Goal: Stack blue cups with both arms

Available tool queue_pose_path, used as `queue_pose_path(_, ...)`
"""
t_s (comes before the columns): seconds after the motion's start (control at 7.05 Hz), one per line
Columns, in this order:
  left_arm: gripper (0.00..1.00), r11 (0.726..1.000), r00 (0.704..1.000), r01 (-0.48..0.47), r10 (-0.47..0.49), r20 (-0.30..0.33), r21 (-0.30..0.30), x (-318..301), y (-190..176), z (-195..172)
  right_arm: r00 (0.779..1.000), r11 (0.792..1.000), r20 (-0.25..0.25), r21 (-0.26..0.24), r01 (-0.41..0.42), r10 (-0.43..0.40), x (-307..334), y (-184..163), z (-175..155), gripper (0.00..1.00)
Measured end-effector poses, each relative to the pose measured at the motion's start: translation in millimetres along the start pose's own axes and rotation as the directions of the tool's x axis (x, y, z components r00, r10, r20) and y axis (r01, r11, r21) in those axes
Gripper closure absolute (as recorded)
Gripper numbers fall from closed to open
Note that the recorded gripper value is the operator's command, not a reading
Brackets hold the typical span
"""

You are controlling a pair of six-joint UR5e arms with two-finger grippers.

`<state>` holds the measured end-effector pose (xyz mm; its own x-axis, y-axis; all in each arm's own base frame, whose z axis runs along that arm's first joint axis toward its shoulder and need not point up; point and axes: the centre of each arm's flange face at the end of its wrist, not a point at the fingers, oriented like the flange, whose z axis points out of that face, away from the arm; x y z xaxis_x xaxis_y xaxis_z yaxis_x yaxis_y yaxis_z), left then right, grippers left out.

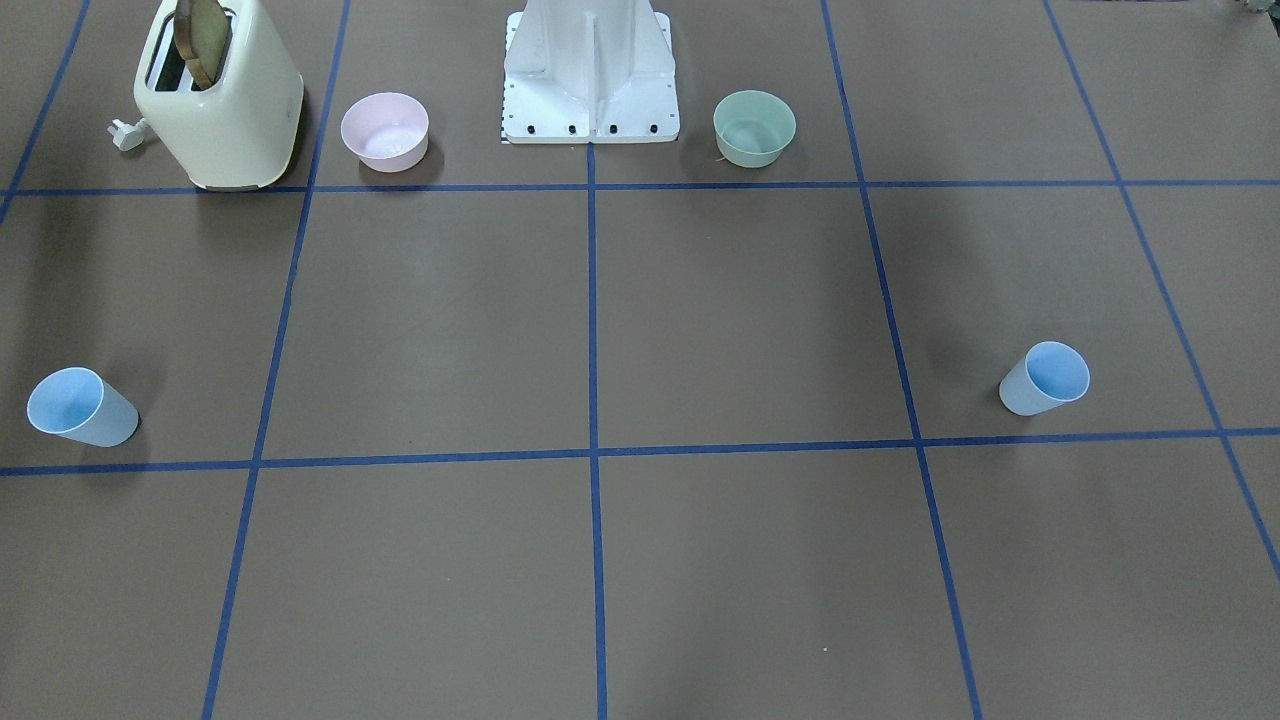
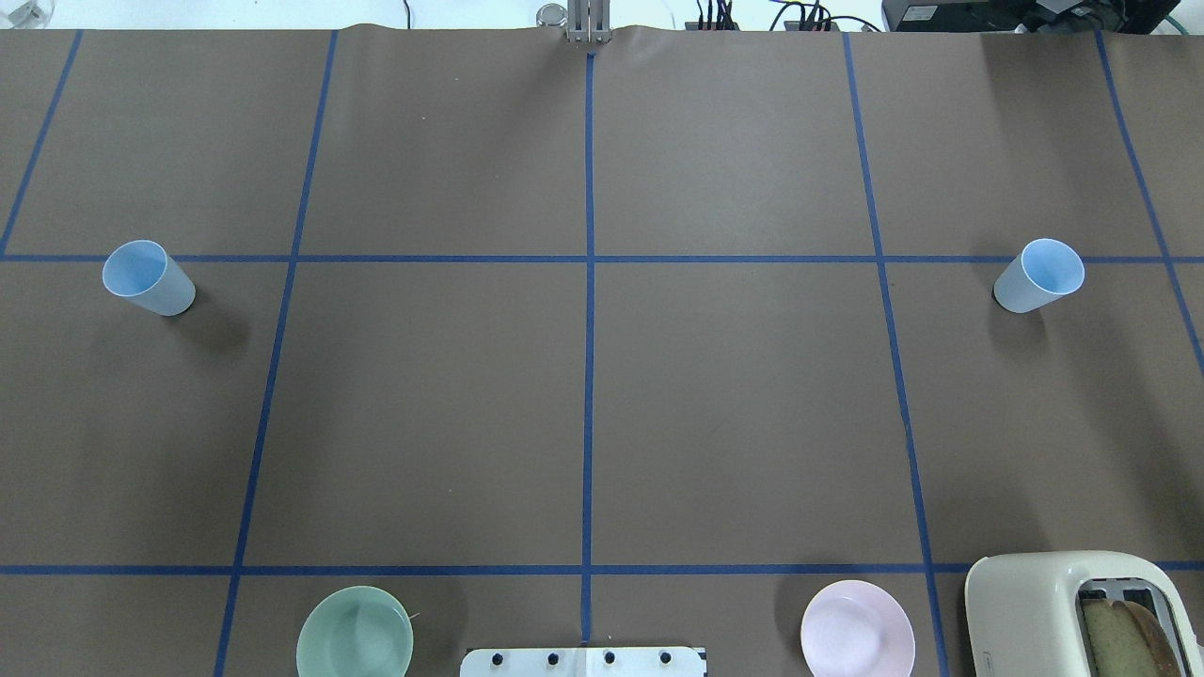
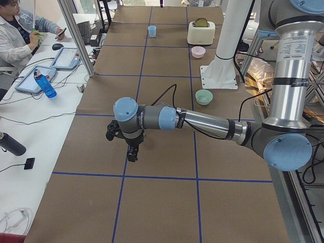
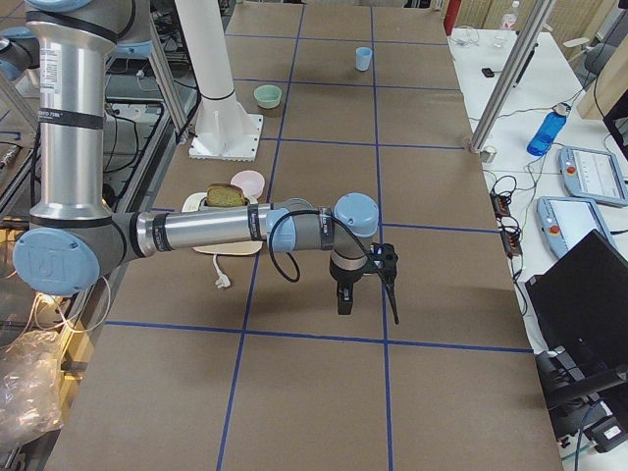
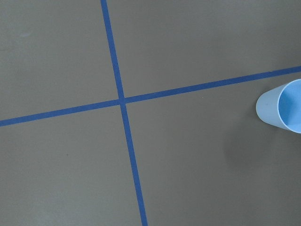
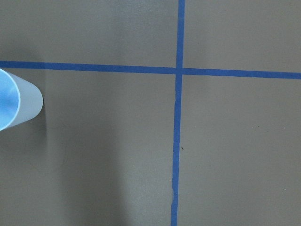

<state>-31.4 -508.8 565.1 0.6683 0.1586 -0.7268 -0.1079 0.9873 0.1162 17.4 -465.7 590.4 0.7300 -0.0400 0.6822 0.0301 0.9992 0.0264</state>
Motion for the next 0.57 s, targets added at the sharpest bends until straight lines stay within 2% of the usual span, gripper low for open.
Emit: queue_pose_path(0.57,0.02,1.000,1.000,0.019,-0.019,-0.025,0.001,74.2,-24.4,50.7,0.997,0.996,0.002,0.042,0.080,-0.080,-34.0,-30.9,-17.3,0.00)
